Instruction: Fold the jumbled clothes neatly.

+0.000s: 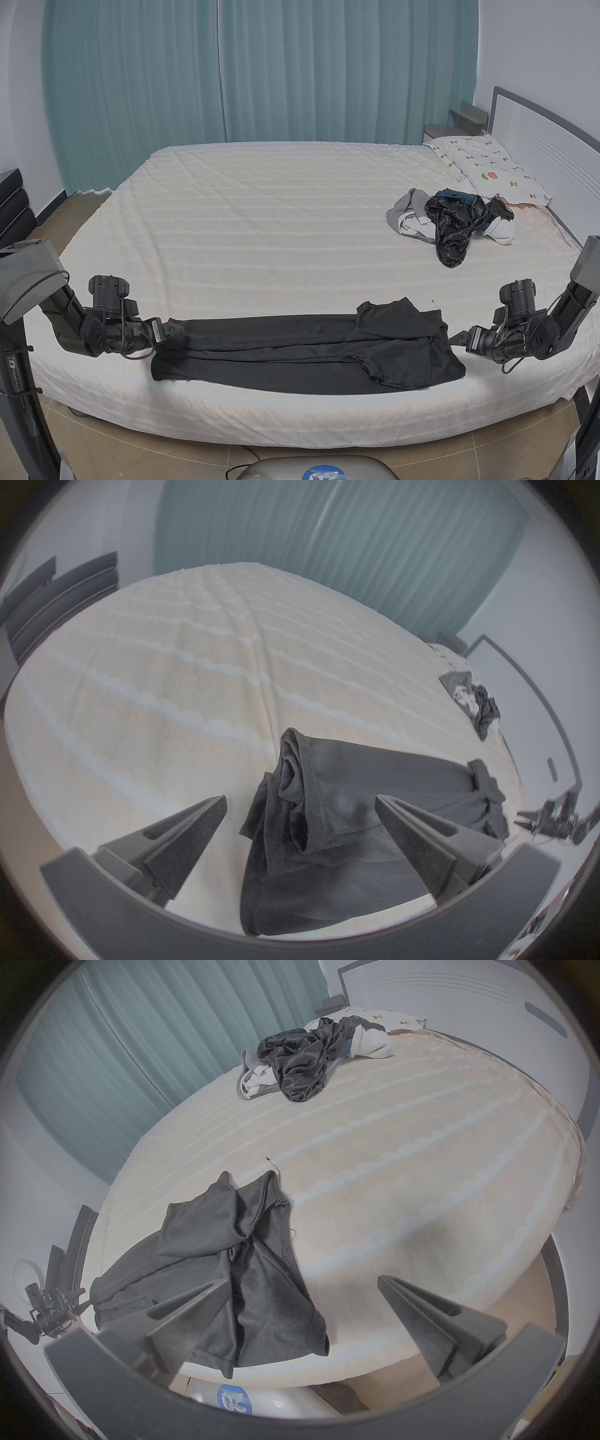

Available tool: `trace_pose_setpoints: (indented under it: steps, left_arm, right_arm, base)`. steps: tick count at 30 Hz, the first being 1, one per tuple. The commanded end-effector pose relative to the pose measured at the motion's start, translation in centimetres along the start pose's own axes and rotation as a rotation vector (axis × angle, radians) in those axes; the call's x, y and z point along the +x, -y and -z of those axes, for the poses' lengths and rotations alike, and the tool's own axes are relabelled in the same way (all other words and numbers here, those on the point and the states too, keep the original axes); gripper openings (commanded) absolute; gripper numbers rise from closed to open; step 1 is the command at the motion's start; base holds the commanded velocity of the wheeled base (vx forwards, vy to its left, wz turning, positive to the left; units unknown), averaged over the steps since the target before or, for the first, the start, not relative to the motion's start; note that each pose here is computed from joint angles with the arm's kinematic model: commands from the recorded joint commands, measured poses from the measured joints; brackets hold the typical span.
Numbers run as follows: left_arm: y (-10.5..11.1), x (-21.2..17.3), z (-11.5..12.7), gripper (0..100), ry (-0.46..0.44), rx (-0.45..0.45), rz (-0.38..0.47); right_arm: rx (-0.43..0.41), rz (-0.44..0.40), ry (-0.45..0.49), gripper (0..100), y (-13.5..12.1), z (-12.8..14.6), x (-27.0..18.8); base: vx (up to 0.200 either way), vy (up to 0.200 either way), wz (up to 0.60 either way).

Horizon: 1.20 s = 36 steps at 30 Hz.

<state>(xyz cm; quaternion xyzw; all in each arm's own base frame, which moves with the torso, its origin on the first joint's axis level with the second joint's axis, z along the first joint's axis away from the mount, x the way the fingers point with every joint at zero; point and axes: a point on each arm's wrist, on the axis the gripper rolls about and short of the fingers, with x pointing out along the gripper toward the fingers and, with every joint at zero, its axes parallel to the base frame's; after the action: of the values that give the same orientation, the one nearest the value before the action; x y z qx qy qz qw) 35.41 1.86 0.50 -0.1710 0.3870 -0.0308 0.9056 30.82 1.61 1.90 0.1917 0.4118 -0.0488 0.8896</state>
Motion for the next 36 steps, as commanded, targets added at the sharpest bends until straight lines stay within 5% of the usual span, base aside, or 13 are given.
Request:
trace_pose_setpoints:
  steps: [1, 9, 10, 36]
  left_arm:
    - [-0.6, 1.2, 0.3, 100, -0.022, 0.038, 0.015]
    - [-0.7, 2.5, 0.3, 100, -0.039, 0.086, 0.070]
    - [-0.7, 2.5, 0.4, 0, -0.043, 0.090, 0.075]
    - [0.6, -0.8, -1.4, 0, 0.009, 0.110, 0.031]
  right_arm:
    - [-0.003, -0.002, -0.007, 100, 0.0, 0.2, 0.1]
    - [-0.006, -0.006, -0.009, 100, -0.2, 0.2, 0.1]
    - [-0.006, -0.006, -0.009, 100, -0.2, 0.2, 0.1]
    - [-0.009, -0.008, -0.006, 100, -0.3, 0.2, -0.1]
  base:
    - [0.000, 0.000, 0.00]
    - [0.000, 0.000, 0.00]
    - [0.000, 0.000, 0.00]
    - [0.000, 0.000, 0.00]
